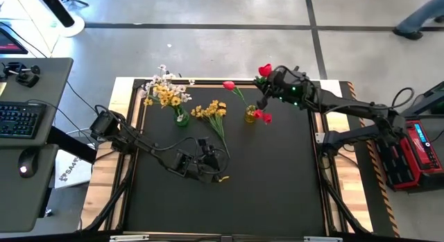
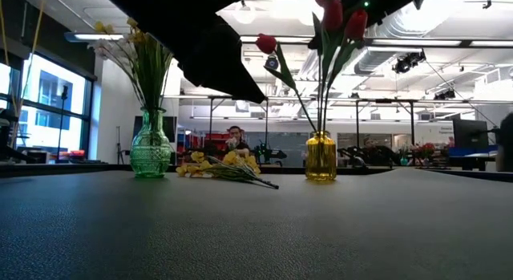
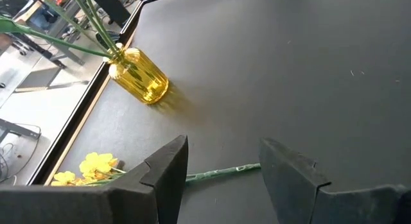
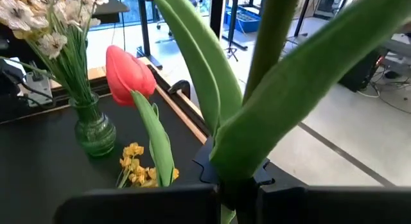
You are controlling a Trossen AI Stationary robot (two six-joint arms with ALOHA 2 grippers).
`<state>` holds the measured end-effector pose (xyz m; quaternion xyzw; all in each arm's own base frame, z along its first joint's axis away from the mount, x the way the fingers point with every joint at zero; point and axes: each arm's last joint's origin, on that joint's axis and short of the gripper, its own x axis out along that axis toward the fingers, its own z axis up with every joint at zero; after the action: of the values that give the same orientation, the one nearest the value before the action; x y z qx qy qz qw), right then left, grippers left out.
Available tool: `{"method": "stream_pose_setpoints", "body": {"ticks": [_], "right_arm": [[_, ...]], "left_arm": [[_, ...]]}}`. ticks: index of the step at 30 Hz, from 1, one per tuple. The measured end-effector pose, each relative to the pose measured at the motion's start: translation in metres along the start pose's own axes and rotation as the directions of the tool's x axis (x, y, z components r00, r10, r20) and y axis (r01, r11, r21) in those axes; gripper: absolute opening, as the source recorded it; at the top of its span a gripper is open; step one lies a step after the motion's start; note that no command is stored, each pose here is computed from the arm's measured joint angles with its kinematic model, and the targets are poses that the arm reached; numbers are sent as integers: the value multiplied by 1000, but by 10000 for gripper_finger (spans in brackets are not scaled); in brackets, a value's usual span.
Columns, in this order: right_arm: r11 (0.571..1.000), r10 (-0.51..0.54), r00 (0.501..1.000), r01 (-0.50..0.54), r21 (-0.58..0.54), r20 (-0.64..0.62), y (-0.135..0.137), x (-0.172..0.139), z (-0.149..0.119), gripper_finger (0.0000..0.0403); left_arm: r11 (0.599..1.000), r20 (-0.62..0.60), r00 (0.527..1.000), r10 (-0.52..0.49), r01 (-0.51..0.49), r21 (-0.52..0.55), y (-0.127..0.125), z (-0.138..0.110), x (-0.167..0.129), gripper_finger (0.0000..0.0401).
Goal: Sort flowers into vase by color
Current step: Put the pink flower into the yellow vase
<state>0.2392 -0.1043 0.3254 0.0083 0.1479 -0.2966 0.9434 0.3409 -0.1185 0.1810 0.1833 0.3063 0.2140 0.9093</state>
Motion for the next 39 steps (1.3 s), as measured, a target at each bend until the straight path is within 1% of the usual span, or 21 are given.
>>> {"method": "stream_pose_setpoints", "body": {"ticks": [7,11,14,17,24,29,31,33,39], "right_arm": [[1000,-1,997,0,7,74,-5,-22,12,0],[998,50,995,-53,32,86,-5,-30,14,0],[998,60,997,-62,35,51,-4,-28,11,0],[998,60,998,-60,26,-5,-2,-19,4,0],[998,60,995,-59,13,-78,2,2,-8,0],[998,59,991,-59,6,-120,3,6,-13,12],[998,59,990,-60,-2,-125,3,5,-13,25],[999,50,990,-51,-5,-129,2,3,-13,49],[999,40,990,-43,-20,-136,2,2,-13,158]], "left_arm": [[1000,0,1000,0,0,-1,0,0,0,179],[1000,3,1000,0,0,-4,0,0,0,179],[1000,5,1000,0,0,-6,0,1,0,179],[1000,5,1000,0,0,-6,0,1,0,179],[1000,5,1000,-4,4,-6,0,1,0,179],[1000,5,1000,-5,5,-6,0,1,0,179],[1000,5,1000,-5,5,-6,0,1,0,179],[1000,4,1000,-6,6,-6,0,1,0,179],[1000,4,1000,-6,6,-29,0,1,0,179]]}}
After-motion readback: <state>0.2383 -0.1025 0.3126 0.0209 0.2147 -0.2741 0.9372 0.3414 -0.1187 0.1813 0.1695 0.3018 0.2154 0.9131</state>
